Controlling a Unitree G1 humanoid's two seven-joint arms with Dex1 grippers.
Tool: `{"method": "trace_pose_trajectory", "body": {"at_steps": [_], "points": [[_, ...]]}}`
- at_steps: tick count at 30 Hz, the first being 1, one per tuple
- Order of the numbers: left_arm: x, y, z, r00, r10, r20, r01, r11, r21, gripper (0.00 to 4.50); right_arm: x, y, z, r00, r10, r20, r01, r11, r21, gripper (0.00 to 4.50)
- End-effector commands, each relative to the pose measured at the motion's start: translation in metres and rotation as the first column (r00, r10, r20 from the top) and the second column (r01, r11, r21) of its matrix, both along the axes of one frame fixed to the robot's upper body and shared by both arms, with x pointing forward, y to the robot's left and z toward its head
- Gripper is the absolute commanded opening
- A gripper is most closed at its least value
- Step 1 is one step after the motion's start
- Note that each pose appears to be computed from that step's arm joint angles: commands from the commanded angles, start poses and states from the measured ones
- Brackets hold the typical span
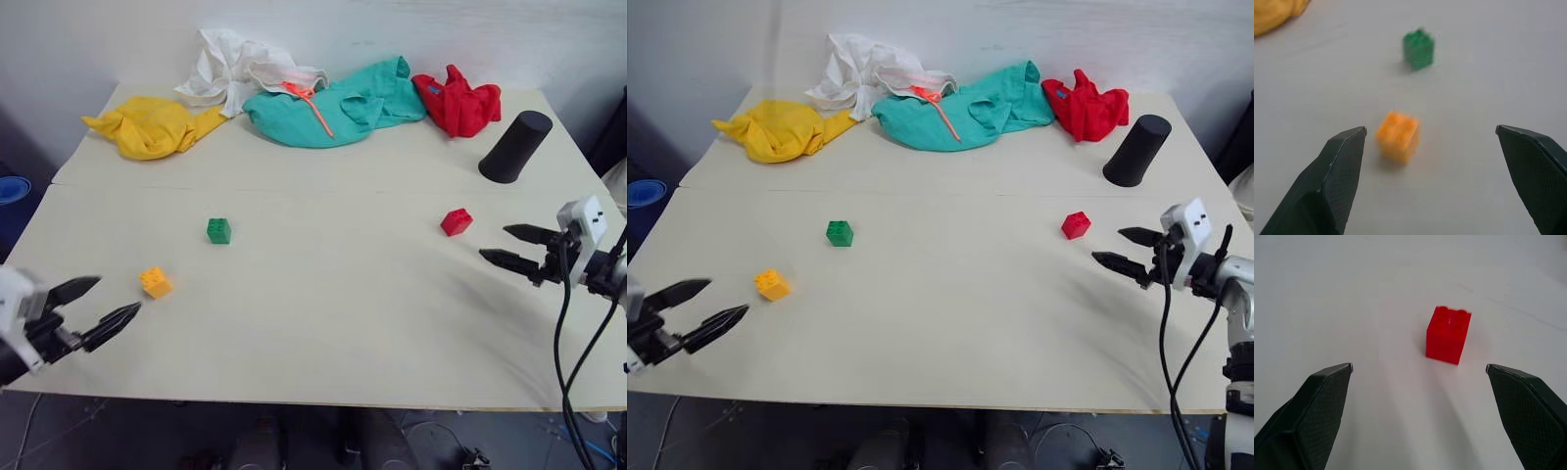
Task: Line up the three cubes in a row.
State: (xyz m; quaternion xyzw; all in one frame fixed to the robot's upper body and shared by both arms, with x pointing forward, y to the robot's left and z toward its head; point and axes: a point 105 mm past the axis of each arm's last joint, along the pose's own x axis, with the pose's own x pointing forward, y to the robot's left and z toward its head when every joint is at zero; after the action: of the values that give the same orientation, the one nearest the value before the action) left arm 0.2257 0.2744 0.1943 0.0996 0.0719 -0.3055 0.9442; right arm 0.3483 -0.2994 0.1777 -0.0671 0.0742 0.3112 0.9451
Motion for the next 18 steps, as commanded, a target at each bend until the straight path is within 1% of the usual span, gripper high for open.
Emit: {"method": "trace_pose_trajectory", "body": {"at_steps": [1,2,4,6,8,10,12,15,18], "points": [[0.003,-0.053,0.021,0.968,-0.251,0.009,0.252,0.967,-0.026,4.46,0.018,0.011,0.016,0.996,-0.064,0.057,0.06,0.996,0.073,4.5],[0.004,-0.063,0.025,0.955,-0.296,0.011,0.296,0.955,-0.026,4.46,0.022,0.014,0.016,0.995,-0.074,0.059,0.07,0.994,0.079,4.5],[0.007,-0.085,0.035,0.914,-0.404,0.021,0.405,0.914,-0.019,4.46,0.033,0.022,0.009,0.991,-0.109,0.07,0.106,0.993,0.05,4.5],[0.011,-0.104,0.044,0.873,-0.487,0.032,0.487,0.873,-0.001,4.46,0.043,0.034,0.004,0.99,-0.123,0.064,0.118,0.99,0.078,4.5],[0.015,-0.111,0.048,0.862,-0.506,0.036,0.506,0.863,0.004,4.46,0.047,0.038,0.0,0.99,-0.131,0.056,0.125,0.988,0.087,4.5],[0.02,-0.122,0.053,0.84,-0.54,0.05,0.54,0.841,0.016,4.46,0.057,0.038,-0.006,0.979,-0.194,0.056,0.19,0.979,0.08,4.5],[0.019,-0.131,0.056,0.813,-0.58,0.052,0.58,0.814,0.022,4.46,0.065,0.038,-0.009,0.968,-0.245,0.048,0.239,0.966,0.099,4.5],[0.018,-0.139,0.058,0.79,-0.611,0.054,0.61,0.791,0.035,4.46,0.07,0.042,-0.018,0.966,-0.256,0.035,0.252,0.963,0.094,4.5],[0.02,-0.141,0.057,0.785,-0.617,0.055,0.615,0.787,0.051,4.46,0.072,0.046,-0.024,0.966,-0.257,0.021,0.254,0.962,0.099,4.5]]}}
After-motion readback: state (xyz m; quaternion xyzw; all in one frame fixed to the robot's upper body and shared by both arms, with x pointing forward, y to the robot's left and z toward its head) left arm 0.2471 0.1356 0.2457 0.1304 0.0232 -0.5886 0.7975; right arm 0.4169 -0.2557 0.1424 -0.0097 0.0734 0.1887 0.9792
